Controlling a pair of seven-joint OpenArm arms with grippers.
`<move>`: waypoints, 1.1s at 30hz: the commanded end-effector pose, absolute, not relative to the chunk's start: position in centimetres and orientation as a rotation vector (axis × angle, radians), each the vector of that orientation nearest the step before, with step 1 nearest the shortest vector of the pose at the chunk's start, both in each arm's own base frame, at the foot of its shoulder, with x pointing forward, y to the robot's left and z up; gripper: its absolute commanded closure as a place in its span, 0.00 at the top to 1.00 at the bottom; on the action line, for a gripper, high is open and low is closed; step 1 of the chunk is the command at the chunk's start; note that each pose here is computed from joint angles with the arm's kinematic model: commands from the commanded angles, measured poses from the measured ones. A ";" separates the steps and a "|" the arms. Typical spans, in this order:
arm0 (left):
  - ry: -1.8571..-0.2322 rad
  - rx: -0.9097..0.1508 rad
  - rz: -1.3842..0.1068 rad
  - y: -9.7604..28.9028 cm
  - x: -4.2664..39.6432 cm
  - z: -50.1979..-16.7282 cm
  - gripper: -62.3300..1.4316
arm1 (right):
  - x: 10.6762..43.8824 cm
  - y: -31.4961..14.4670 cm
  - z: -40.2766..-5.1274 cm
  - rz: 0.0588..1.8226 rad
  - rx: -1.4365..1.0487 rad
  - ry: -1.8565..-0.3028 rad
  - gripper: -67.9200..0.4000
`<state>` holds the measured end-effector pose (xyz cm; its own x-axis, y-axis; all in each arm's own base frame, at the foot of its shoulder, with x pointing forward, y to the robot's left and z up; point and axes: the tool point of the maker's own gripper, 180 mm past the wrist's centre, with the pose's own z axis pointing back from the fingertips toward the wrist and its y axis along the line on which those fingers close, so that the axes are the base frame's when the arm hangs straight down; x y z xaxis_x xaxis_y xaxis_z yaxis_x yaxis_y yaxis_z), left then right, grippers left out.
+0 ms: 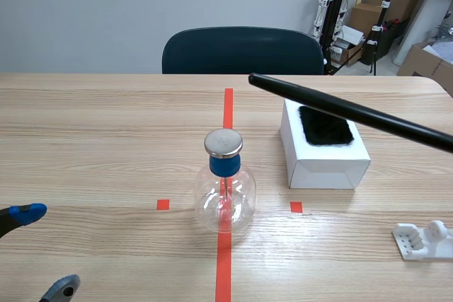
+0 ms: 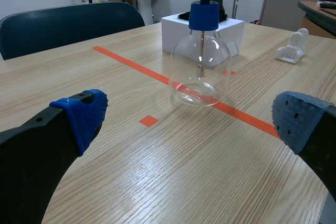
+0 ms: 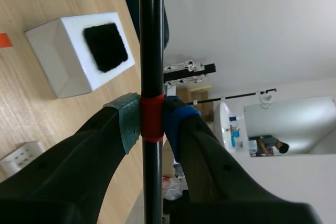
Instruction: Do the electroscope experiment. move the rod toward and away from the electroscope
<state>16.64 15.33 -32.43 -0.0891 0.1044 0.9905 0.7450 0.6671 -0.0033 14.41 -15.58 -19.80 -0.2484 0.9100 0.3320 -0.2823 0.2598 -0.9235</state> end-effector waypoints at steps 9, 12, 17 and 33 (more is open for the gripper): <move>-1.615 -0.711 -0.615 15.8 16.8 -31.9 1.00 | 13.1 -14.9 -21.6 1.308 -0.556 -1.278 0.06; -1.615 -0.711 -0.615 15.8 16.8 -31.9 1.00 | 13.1 -14.8 -21.6 1.310 -0.551 -1.285 0.06; -1.615 -0.711 -0.615 15.8 16.8 -31.9 1.00 | 13.1 -14.6 -21.5 1.315 -0.545 -1.297 0.06; -1.615 -0.711 -0.615 15.8 16.8 -31.9 1.00 | 13.1 -14.6 -21.4 1.316 -0.544 -1.300 0.06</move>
